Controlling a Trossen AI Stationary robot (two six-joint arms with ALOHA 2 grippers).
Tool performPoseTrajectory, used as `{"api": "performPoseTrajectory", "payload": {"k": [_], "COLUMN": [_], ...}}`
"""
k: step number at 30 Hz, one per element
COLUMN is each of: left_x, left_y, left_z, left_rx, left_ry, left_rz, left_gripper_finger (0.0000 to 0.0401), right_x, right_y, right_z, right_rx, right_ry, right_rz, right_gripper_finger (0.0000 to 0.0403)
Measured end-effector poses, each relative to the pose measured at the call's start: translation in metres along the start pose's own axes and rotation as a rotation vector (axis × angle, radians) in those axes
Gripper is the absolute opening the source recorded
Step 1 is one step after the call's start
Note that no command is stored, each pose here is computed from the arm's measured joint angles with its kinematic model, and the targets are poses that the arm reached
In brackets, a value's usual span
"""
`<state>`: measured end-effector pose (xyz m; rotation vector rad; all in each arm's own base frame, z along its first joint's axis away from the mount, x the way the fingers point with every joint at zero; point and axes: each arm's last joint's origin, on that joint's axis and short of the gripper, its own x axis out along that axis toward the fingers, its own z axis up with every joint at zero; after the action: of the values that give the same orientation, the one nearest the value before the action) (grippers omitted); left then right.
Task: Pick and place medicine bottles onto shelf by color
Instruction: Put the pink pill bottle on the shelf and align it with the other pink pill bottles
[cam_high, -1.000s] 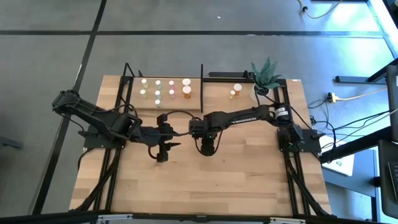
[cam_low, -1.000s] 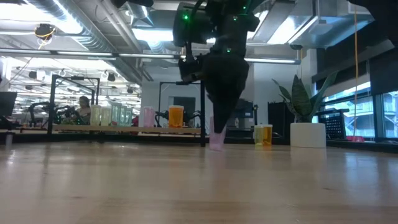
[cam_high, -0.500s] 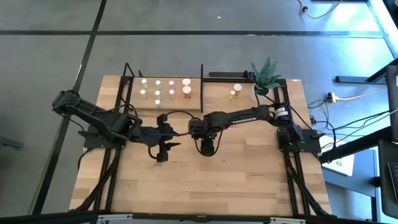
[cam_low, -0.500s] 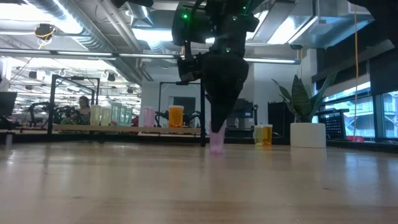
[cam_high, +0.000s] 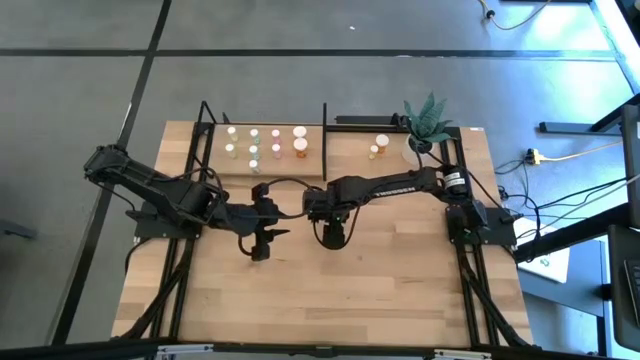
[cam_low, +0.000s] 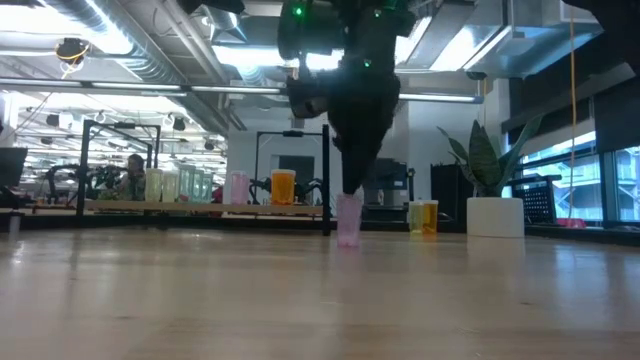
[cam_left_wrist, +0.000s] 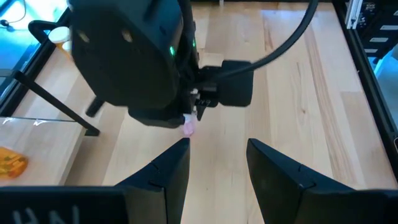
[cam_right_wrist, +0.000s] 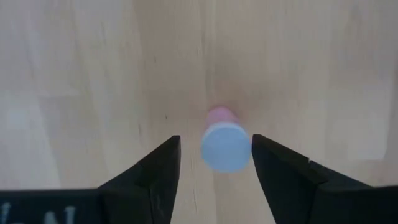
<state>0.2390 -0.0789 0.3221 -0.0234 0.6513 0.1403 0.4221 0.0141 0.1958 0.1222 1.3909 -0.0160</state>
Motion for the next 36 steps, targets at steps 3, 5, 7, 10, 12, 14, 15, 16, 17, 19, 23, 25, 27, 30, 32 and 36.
{"api": "performPoseTrajectory", "payload": {"k": [3, 5, 7, 10, 12, 14, 15, 16, 17, 19, 23, 25, 27, 30, 32, 36], "left_x": [0.000, 0.000, 0.000, 0.000, -0.001, -0.001, -0.001, -0.001, -0.001, -0.001, 0.000, 0.004, 0.011, 0.028, 0.042, 0.070], "left_y": [0.000, 0.000, 0.000, 0.002, 0.003, 0.004, 0.005, 0.005, 0.005, 0.004, 0.006, 0.007, 0.008, 0.009, 0.010, 0.012], "left_z": [0.000, 0.000, -0.001, -0.005, -0.008, -0.012, -0.014, -0.014, -0.014, -0.014, -0.013, -0.012, -0.011, -0.008, -0.007, -0.004], "left_rx": [0.001, -0.003, -0.017, -0.040, -0.060, -0.071, -0.070, -0.069, -0.070, -0.069, -0.029, -0.027, -0.007, 0.024, 0.041, 0.069], "left_ry": [0.004, 0.005, 0.009, 0.044, 0.081, 0.119, 0.132, 0.140, 0.142, 0.140, 0.141, 0.139, 0.152, 0.163, 0.171, 0.169], "left_rz": [0.001, 0.001, 0.003, 0.015, 0.029, 0.043, 0.045, 0.043, 0.040, 0.038, 0.032, 0.026, 0.011, -0.010, -0.020, -0.083], "left_gripper_finger": [0.0151, 0.0151, 0.0151, 0.0151, 0.0151, 0.0151, 0.0151, 0.0151, 0.0151, 0.0151, 0.0151, 0.0151, 0.0151, 0.0151, 0.0151, 0.0151], "right_x": [-0.012, -0.022, -0.032, -0.049, -0.061, -0.074, -0.081, -0.087, -0.095, -0.110, -0.141, -0.156, -0.166, -0.181, -0.194, -0.223], "right_y": [0.001, 0.003, 0.004, 0.010, 0.017, 0.024, 0.028, 0.031, 0.035, 0.041, 0.055, 0.062, 0.067, 0.069, 0.069, 0.073], "right_z": [0.006, 0.010, 0.015, 0.015, 0.014, 0.012, 0.011, 0.011, 0.010, 0.009, 0.003, -0.001, -0.007, -0.019, -0.027, -0.046], "right_rx": [-0.008, -0.010, -0.022, -0.023, -0.037, -0.066, -0.080, -0.090, -0.099, -0.113, -0.089, -0.079, -0.076, -0.072, -0.044, -0.020], "right_ry": [-0.028, -0.043, -0.062, -0.043, -0.029, -0.012, -0.014, -0.019, -0.025, -0.050, -0.083, -0.109, -0.147, -0.180, -0.199, -0.275], "right_rz": [0.003, 0.005, 0.008, 0.005, -0.007, -0.033, -0.050, -0.073, -0.097, -0.134, -0.133, -0.140, -0.182, -0.223, -0.217, -0.185], "right_gripper_finger": [0.0199, 0.0199, 0.0198, 0.0198, 0.0198, 0.0198, 0.0198, 0.0198, 0.0198, 0.0198, 0.0198, 0.0198, 0.0198, 0.0198, 0.0198, 0.0198]}}
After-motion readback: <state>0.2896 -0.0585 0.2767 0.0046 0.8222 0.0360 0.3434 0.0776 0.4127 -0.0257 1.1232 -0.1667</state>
